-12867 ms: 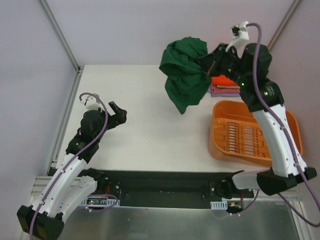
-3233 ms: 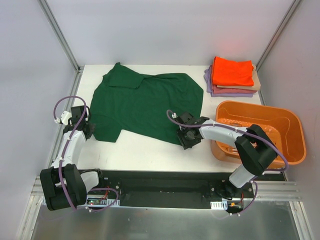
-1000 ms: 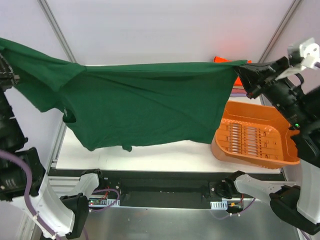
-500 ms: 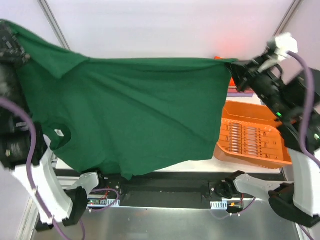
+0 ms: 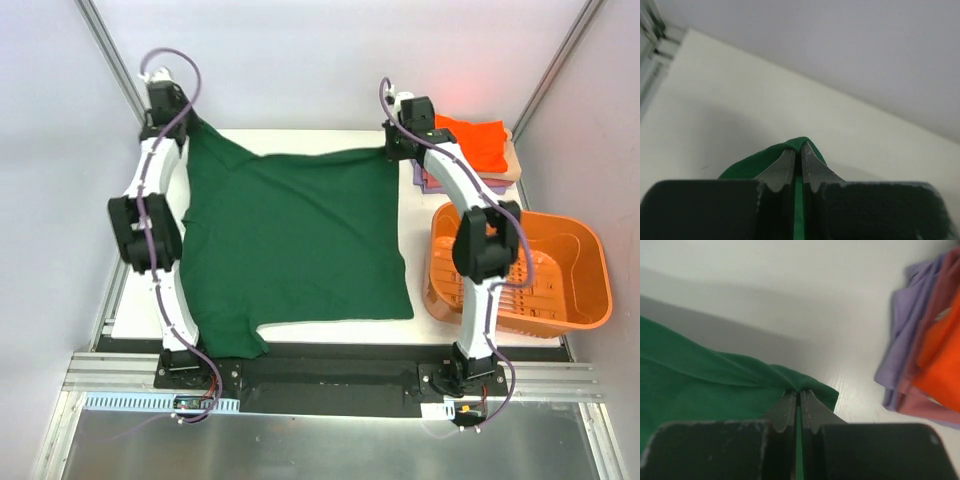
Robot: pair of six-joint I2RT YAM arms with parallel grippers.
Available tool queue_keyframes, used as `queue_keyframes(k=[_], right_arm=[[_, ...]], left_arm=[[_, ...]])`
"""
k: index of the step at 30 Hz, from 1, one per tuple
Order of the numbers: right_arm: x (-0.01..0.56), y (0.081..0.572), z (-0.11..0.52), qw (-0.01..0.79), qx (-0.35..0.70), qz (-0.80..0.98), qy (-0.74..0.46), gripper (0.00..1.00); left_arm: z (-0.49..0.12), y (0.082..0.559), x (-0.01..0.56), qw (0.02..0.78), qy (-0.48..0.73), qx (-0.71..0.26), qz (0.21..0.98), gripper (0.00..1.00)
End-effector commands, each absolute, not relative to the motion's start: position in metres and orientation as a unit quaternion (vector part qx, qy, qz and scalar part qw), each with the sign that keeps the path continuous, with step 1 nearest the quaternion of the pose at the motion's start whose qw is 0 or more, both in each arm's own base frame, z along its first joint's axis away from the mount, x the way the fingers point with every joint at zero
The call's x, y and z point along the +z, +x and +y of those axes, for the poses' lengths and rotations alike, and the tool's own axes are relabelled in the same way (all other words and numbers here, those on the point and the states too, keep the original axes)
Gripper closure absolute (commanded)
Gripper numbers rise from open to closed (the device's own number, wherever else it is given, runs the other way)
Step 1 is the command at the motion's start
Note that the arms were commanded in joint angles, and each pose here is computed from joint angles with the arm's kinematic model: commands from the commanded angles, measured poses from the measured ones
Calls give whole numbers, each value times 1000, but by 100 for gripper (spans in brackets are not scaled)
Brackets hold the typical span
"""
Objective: Fold and stack the t-shirts
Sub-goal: Flatten out the tshirt
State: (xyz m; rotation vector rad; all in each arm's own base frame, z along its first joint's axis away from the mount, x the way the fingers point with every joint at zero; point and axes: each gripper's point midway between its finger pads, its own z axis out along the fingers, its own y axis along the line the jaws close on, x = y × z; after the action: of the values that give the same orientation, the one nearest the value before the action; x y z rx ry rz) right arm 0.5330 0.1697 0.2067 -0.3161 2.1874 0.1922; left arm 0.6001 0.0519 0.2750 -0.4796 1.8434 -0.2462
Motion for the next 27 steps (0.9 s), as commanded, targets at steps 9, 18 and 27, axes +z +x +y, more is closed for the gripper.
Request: queue_keyframes(k=[9, 18, 27], right_arm=[[123, 594, 181, 405, 137, 896, -119, 98], [140, 589, 177, 419, 134, 890, -120, 98], [166, 566, 165, 425, 107, 886, -150, 98]], left_arm=[[18, 665, 152, 519, -161, -126, 830, 100], [20, 629, 170, 509, -205, -121, 827, 100], [15, 559, 181, 476, -282, -144, 820, 100]])
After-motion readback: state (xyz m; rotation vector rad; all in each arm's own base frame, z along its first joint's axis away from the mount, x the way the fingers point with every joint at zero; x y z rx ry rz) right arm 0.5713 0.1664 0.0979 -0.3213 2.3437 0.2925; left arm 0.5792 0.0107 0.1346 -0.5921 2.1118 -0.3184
